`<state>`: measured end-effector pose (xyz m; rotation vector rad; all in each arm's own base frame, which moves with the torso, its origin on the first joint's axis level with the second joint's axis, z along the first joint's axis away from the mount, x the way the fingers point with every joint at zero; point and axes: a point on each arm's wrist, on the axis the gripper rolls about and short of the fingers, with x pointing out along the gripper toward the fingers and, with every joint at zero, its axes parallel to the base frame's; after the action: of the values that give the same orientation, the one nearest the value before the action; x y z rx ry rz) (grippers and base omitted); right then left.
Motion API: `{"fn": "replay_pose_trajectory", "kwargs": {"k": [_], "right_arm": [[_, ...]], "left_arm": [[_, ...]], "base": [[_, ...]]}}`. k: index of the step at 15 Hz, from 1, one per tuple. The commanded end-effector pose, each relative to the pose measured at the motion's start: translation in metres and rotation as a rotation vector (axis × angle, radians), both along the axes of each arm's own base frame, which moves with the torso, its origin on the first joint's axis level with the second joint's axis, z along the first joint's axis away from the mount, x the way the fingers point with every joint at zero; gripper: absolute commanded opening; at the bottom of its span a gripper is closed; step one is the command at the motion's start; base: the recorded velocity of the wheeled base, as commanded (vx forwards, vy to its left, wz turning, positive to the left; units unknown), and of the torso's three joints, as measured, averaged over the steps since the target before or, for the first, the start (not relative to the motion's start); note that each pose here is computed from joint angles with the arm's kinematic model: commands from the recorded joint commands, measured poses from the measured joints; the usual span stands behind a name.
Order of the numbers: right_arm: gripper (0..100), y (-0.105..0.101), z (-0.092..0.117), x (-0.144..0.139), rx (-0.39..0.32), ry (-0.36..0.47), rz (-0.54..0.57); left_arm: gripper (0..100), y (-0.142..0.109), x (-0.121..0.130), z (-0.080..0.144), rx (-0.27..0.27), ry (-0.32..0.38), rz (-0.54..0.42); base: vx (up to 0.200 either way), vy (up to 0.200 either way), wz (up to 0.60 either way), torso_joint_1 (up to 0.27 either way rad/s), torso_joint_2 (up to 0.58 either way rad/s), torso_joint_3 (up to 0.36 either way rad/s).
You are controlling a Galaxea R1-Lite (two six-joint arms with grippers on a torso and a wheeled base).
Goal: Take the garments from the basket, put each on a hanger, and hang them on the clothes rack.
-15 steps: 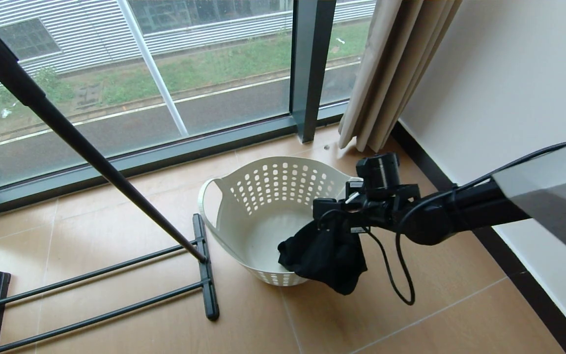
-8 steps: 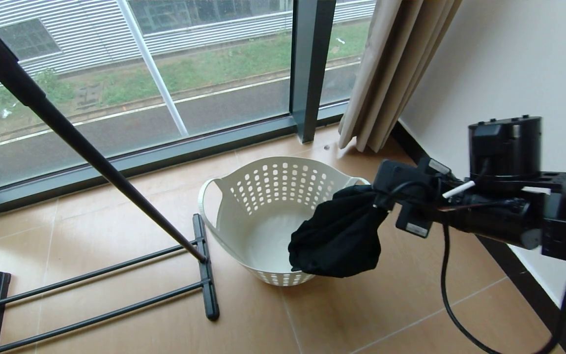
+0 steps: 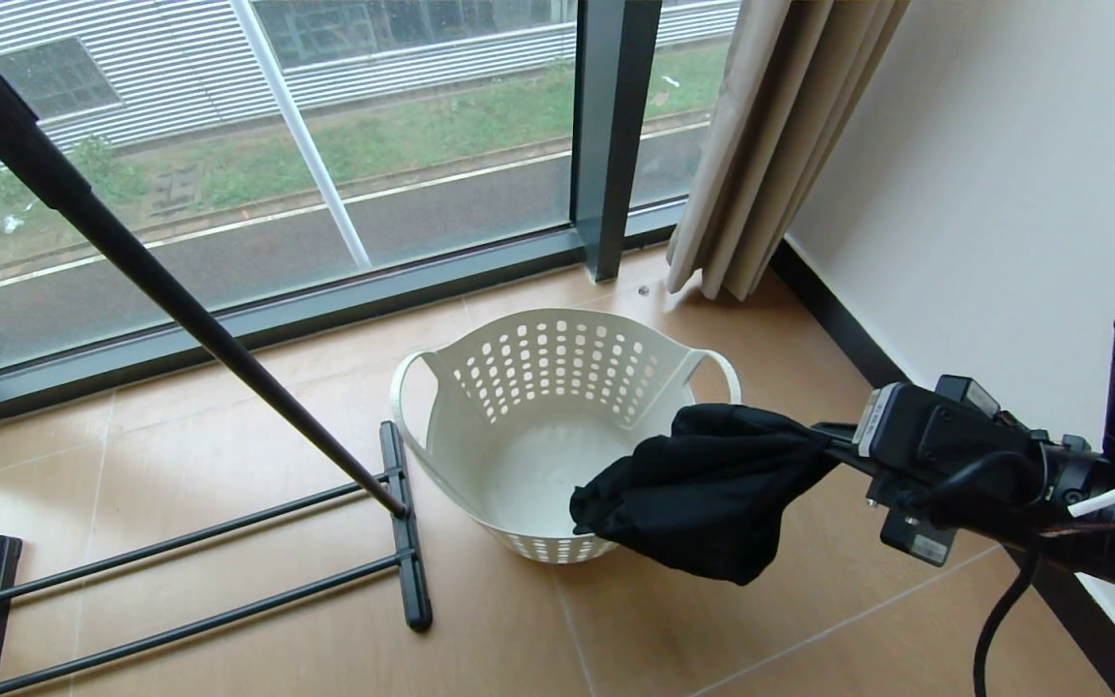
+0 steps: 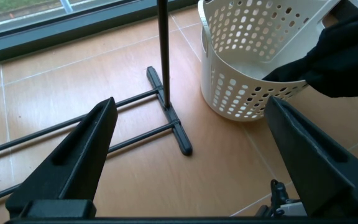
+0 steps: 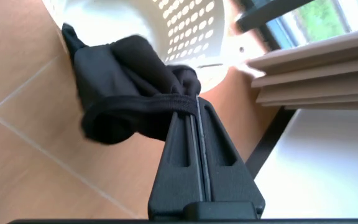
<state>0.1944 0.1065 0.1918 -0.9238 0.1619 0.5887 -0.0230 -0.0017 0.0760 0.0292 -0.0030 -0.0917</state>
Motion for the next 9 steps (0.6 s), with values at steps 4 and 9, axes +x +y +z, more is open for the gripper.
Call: {"fn": "replay_pose_trajectory", "kwargs": {"k": [4,9], "right_arm": [[0,0.0080,-0.0161,0.0166,-0.003,0.006,-0.005],[0,0.0079,-0.0167,0.0163,-0.003,0.008,-0.003]], "left_arm": [[100,0.0000,0.0000,0.0000,0.000,0.000,0.000],[100,0.0000,0.0000,0.0000,-0.002,0.000,0.000]], "base": [[0.000,0.000,0.00,0.004,0.00,0.041],[0.000,0.000,0.00,0.000,0.00,0.184]]}}
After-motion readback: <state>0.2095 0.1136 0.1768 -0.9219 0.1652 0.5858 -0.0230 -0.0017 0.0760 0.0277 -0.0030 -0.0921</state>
